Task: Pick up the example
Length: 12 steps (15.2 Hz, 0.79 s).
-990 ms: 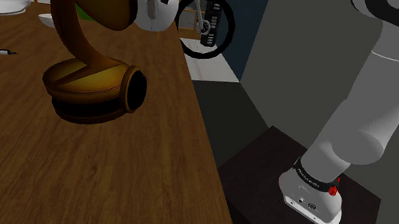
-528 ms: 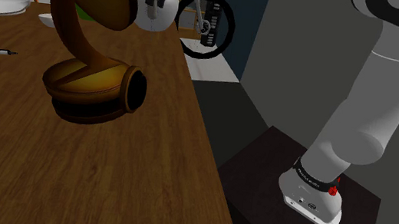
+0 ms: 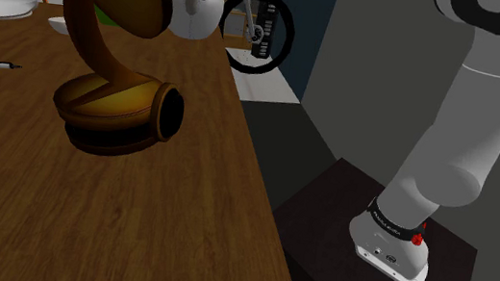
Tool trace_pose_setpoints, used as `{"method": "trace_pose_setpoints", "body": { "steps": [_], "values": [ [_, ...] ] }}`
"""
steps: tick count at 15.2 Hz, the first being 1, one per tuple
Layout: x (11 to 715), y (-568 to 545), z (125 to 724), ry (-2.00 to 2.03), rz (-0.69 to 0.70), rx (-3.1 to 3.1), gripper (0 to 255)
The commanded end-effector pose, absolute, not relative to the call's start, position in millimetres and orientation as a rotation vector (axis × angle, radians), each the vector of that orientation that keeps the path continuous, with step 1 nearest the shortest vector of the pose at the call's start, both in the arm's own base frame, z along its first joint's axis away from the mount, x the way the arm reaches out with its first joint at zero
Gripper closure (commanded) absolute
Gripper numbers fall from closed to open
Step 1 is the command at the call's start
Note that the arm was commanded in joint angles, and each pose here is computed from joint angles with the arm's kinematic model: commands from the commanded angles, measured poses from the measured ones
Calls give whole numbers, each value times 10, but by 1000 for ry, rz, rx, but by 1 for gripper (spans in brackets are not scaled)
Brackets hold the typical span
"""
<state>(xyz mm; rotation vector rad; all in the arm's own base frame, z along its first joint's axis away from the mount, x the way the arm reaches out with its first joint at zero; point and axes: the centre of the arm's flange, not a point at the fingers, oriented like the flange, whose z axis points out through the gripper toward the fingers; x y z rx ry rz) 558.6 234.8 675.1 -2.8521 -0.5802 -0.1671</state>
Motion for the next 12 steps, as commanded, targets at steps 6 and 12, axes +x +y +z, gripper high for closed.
{"method": "trace_pose_setpoints", "body": {
  "steps": [6, 12],
  "values": [
    [5588, 2360, 7116, -580, -167, -2852, 255],
    [5587, 2359, 7335, -580, -167, -2852, 255]
  ]
}}
